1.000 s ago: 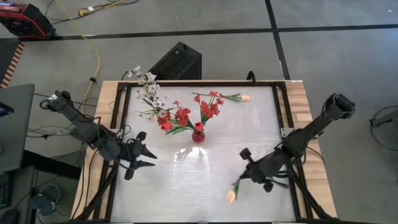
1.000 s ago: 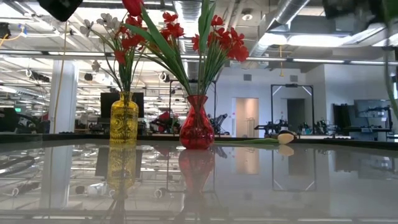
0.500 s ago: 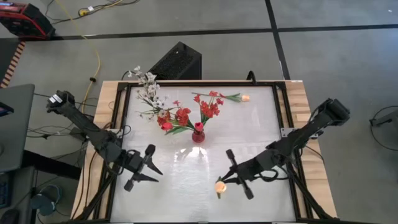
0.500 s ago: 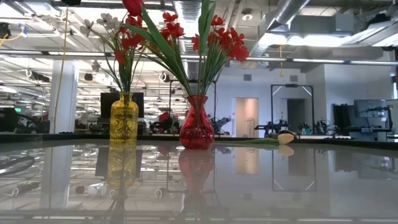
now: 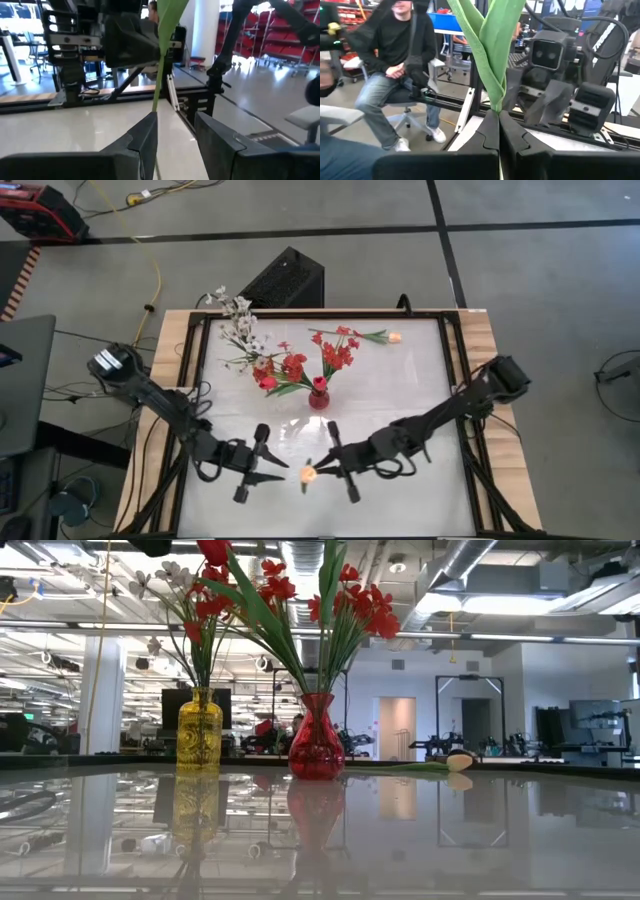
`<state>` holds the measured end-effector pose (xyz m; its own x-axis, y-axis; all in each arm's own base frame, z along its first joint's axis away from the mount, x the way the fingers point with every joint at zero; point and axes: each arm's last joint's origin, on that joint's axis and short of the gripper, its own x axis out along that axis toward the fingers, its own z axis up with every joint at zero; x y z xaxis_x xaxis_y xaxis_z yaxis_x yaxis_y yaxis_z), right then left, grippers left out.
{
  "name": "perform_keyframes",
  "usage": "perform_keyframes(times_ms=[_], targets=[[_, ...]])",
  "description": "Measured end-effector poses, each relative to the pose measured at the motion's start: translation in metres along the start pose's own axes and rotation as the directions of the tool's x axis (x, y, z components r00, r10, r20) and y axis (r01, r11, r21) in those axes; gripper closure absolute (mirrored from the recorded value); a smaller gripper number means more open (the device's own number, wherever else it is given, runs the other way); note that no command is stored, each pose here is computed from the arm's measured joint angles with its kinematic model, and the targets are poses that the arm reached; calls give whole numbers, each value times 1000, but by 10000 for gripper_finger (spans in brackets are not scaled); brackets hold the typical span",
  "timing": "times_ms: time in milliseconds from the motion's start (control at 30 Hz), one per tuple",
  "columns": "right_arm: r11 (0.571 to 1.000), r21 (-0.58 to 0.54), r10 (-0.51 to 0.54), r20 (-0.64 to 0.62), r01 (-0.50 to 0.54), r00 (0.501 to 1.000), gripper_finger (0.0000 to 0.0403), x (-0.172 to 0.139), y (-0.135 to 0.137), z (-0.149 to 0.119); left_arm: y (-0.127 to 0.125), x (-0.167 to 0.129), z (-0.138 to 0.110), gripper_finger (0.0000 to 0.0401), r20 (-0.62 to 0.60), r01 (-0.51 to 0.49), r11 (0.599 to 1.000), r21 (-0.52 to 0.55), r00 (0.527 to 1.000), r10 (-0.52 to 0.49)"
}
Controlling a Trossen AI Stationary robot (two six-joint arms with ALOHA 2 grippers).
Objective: Sort flowers into vase by color
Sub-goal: Put the bottom white tulip into the yellow vase
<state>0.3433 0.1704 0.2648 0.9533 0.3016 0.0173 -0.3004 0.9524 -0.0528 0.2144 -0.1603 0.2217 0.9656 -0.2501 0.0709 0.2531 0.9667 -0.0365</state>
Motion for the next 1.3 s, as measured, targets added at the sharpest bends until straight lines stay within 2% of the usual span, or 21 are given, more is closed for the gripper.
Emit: perform_keyframes(times_ms=[233, 433, 633, 800, 933, 1133, 1300], targets=[[1000, 3, -10, -3, 10, 1000, 386, 31, 0, -4, -4, 22, -10, 283, -30, -37, 998, 46, 999, 39], [1000, 13, -2, 14, 2, 1000, 386, 40, 4, 0, -3, 25, -11, 283, -31, -65, 996, 64, 997, 67], [1000, 14, -6, 6, 6, 1000, 386, 41, 3, -1, -5, 25, -11, 283, -29, 10, 998, 60, 1000, -9], [1000, 12, -18, 0, 18, 1000, 386, 41, -2, -1, -5, 25, -11, 285, -28, 20, 998, 58, 999, -19], [1000, 5, -23, 2, 23, 1000, 386, 42, -4, -1, -5, 25, -10, 313, -23, 17, 998, 56, 1000, -16], [1000, 2, -27, 1, 27, 1000, 382, 42, -6, -1, -4, 25, -8, 389, -8, 17, 998, 54, 1000, -16], [1000, 2, -26, 0, 26, 1000, 350, 42, -6, -1, -4, 25, -8, 399, -8, 18, 998, 52, 1000, -18]])
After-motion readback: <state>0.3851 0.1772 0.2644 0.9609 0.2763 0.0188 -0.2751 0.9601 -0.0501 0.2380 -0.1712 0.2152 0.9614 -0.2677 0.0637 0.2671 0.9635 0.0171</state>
